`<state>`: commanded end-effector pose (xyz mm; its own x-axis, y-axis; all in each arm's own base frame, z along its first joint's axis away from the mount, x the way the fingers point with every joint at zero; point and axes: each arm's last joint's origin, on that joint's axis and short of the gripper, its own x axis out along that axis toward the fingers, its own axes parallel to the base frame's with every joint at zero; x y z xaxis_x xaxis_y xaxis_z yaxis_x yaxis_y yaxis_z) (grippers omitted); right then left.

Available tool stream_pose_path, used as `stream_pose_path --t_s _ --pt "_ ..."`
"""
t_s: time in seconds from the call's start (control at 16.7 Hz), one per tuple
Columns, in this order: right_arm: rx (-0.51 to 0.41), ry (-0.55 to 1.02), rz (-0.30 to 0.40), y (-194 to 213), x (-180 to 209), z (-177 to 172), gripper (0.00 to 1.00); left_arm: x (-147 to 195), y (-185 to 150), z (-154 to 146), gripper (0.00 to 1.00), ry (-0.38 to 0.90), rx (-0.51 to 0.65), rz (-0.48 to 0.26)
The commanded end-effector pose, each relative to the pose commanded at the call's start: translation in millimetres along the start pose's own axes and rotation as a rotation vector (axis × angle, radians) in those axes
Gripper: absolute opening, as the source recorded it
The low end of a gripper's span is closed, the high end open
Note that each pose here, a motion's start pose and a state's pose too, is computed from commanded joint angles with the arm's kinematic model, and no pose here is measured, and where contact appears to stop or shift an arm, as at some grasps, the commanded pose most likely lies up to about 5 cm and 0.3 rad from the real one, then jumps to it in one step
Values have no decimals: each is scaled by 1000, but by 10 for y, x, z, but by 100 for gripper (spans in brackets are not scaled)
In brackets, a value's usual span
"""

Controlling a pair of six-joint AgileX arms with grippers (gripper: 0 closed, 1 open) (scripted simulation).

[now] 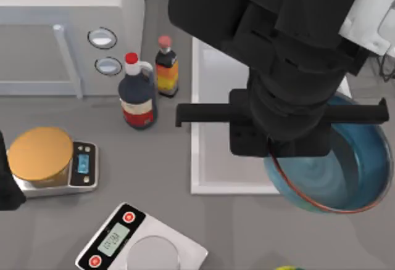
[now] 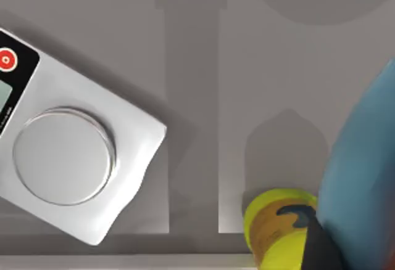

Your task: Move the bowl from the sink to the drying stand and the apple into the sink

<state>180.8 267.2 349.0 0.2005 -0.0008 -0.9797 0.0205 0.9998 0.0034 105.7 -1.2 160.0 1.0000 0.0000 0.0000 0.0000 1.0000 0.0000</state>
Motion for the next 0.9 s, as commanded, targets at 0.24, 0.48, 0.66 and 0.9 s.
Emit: stream_pose_path --t_s 0.24,0.48,0.66,0.9 --pt "1 50 73 -78 186 232 0 0 0 0 100 0 0 0" --pt "54 -53 246 -544 253 783 0 0 0 0 100 0 0 0" --pt "152 -289 347 -1156 148 1191 0 0 0 0 100 0 0 0" --pt "188 -791 423 -2056 -218 1635 0 0 0 0 100 0 0 0"
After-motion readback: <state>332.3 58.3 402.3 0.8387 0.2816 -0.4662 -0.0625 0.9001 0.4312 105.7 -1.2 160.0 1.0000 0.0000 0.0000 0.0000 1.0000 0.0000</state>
